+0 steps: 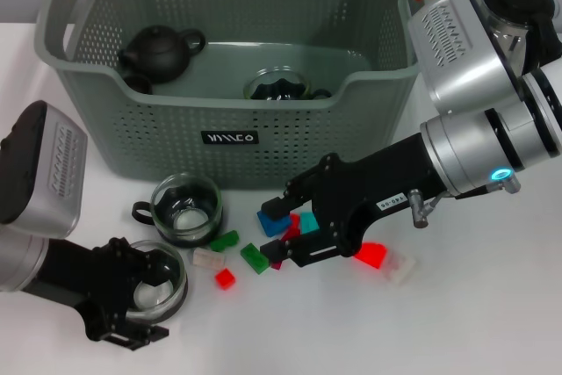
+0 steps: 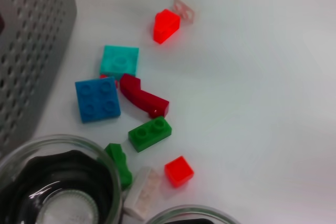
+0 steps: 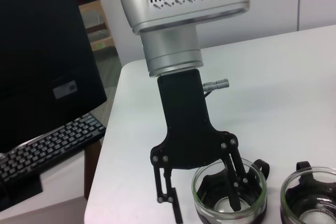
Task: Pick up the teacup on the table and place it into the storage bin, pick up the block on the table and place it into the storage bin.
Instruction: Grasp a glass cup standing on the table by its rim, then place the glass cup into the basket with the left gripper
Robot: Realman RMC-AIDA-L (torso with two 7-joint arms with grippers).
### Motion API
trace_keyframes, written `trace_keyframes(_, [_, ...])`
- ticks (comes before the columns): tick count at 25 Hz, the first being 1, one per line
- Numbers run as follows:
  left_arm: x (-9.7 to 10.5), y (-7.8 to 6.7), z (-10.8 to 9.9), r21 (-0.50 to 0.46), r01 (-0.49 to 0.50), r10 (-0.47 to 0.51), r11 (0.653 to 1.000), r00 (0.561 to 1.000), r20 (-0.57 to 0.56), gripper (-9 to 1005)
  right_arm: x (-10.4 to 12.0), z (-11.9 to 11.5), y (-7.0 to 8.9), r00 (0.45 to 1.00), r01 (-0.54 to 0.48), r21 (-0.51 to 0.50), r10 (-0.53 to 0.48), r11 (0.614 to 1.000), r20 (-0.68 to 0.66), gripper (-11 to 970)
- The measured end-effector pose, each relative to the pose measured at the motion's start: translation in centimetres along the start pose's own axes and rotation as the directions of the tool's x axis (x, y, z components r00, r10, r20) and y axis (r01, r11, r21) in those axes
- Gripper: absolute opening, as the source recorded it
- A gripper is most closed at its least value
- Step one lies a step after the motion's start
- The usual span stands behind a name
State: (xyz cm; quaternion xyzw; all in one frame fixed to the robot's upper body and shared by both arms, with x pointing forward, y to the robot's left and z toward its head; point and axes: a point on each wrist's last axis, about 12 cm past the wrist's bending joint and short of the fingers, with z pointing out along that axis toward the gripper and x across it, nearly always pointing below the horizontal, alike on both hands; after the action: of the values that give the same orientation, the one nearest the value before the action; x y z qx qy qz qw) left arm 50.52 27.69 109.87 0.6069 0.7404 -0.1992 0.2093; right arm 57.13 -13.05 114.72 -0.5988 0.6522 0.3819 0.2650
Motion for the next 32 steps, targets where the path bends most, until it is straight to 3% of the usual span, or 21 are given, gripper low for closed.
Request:
trace_keyframes(7, [0.3,0.2,0.1,-0.023,0.015,-0.015,1.0,1.0,-0.024,745,-0.1,-0.3,-0.1,1.0,-0.001,0.009,0.001,1.0,0.01,552])
trace_keyframes(19, [0.0,-0.2,-0.1,0.014,-0.004,0.004,1.0,1.0,-0.018,233,-0.2,-0.5,-0.2,1.0,-0.005,0.018,0.004,1.0,0.022,552])
trace_keyframes(21, [-0.1,-0.2,-0.3,0.021,-0.006,0.006,1.0,1.0,-0.014,53,-0.2,-0.6,-0.3,1.0,-0.007,0.02,0.006,1.0,0.025,552])
trace_keyframes(27, [-0.6,-0.6,-1.7,0.062,0.02,-0.021,0.998,0.999,0.025,53,0.0,-0.7,-0.2,1.0,-0.009,0.018,0.008,1.0,0.028,552])
trace_keyframes(32, [-0.7,-0.5,-4.3,0.159,0.099,-0.128,0.982,0.975,0.181,53,0.5,-0.8,0.0,1.0,-0.018,0.0,0.018,1.0,0.011,552])
